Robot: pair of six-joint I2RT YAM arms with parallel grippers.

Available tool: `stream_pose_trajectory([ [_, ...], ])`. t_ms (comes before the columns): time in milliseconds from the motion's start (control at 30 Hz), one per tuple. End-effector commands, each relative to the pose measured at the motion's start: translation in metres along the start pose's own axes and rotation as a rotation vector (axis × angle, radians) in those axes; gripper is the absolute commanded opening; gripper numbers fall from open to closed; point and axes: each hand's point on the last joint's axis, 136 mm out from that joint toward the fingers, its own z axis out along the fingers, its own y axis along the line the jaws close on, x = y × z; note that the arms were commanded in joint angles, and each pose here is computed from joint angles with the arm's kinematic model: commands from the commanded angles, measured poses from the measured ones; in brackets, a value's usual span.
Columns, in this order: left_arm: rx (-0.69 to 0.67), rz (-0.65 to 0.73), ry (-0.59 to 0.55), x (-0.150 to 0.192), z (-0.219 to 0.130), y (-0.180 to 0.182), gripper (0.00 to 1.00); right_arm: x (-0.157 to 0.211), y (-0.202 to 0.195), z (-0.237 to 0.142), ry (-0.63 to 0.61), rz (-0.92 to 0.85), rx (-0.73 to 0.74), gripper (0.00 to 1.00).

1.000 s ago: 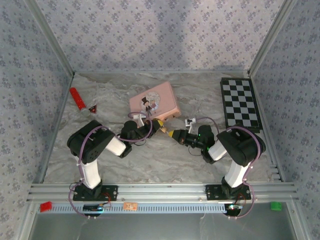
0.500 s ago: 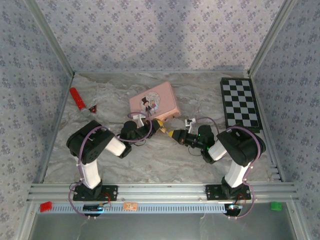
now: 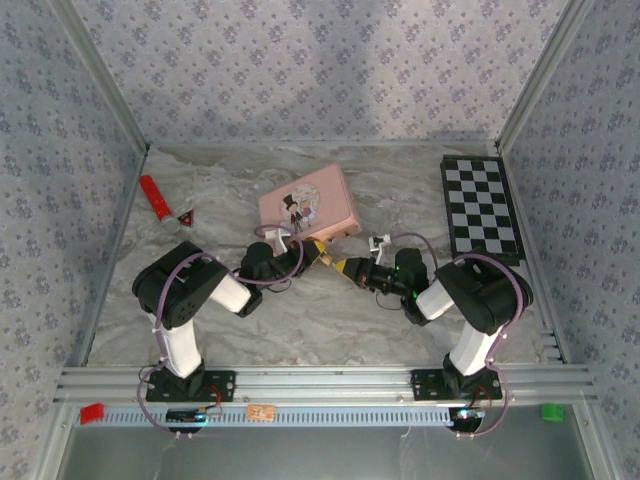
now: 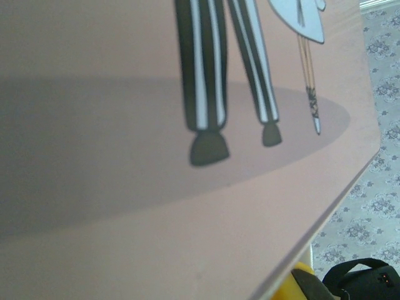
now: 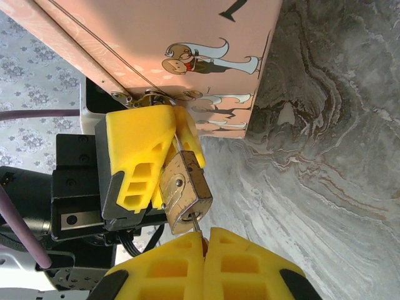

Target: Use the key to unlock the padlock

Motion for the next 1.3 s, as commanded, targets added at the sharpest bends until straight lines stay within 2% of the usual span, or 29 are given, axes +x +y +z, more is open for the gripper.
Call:
stream_pose_trajectory([
  [0,-0.067,-0.106,0.112,0.029,-0.004,0.022,0.00,-0.024,0.040,0.008,-0.068,-0.084,-0.116,0.00],
  [533,-0.075,-0.092,0.130,0.034,0.000,0.022,0.01,-0.019,0.038,0.019,-0.057,-0.079,-0.111,0.00],
  [967,-0.116,-0.083,0.142,0.038,0.000,0.029,0.17,-0.007,0.016,0.011,-0.063,-0.049,-0.047,0.00],
  [1267,-0.170,-0.081,0.161,0.043,0.003,0.039,0.17,0.001,-0.007,0.005,-0.076,-0.011,0.024,0.00],
])
